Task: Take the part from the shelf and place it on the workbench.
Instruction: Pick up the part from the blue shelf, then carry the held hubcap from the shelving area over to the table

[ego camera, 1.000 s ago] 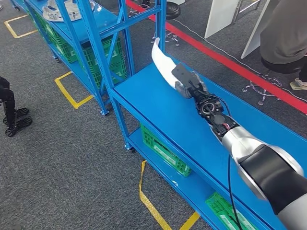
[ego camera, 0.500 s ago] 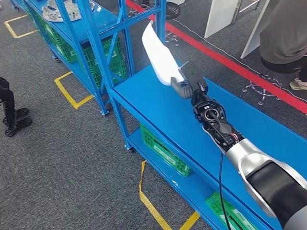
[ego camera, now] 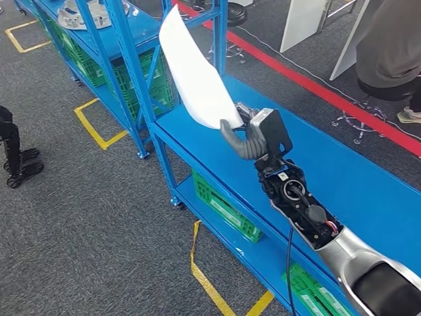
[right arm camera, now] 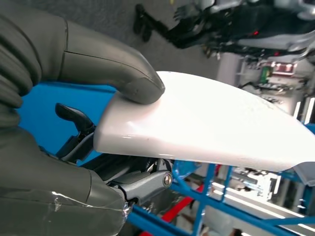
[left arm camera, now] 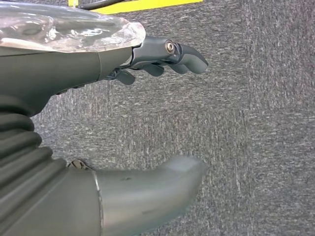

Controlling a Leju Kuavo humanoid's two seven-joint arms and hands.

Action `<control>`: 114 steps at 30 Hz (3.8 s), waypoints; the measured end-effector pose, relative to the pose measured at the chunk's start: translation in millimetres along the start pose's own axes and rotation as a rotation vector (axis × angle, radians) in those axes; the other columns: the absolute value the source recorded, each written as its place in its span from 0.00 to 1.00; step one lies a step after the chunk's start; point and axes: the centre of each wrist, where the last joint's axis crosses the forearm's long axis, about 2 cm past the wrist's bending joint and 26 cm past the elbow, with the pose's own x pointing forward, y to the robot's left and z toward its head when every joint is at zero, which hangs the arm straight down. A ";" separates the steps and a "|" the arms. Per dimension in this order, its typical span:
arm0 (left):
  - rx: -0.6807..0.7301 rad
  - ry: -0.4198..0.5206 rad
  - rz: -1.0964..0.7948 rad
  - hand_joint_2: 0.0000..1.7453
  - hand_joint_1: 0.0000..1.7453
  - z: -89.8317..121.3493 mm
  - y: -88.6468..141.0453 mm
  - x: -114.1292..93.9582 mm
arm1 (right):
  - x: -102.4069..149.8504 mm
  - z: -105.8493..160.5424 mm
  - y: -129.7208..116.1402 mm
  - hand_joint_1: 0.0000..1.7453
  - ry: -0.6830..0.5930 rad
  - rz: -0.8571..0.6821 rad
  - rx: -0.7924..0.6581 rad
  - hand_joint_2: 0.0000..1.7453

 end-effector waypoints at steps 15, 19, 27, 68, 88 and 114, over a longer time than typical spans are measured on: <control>0.053 -0.003 -0.017 1.00 0.00 0.5 2.2 -1.5 | 50.4 20.8 19.4 1.00 -0.197 -0.054 0.043 1.00; 0.055 -0.001 -0.013 1.00 0.00 0.6 2.0 -1.5 | 56.4 22.3 19.8 1.00 -0.216 -0.069 0.038 1.00; 0.085 0.010 -0.023 1.00 0.00 0.6 2.6 -1.4 | 60.8 25.6 19.7 1.00 -0.241 -0.118 -0.018 1.00; 0.049 0.054 -0.041 1.00 0.00 -0.6 -3.3 3.8 | 54.3 28.0 42.0 1.00 -0.270 -0.420 0.126 1.00; 0.022 0.040 -0.069 1.00 0.00 -1.7 -11.0 10.2 | 47.2 29.9 44.8 1.00 -0.250 -0.333 0.135 1.00; -0.039 0.024 -0.022 1.00 0.00 -1.8 -23.7 17.8 | 45.0 35.9 47.4 1.00 -0.223 -0.323 0.158 1.00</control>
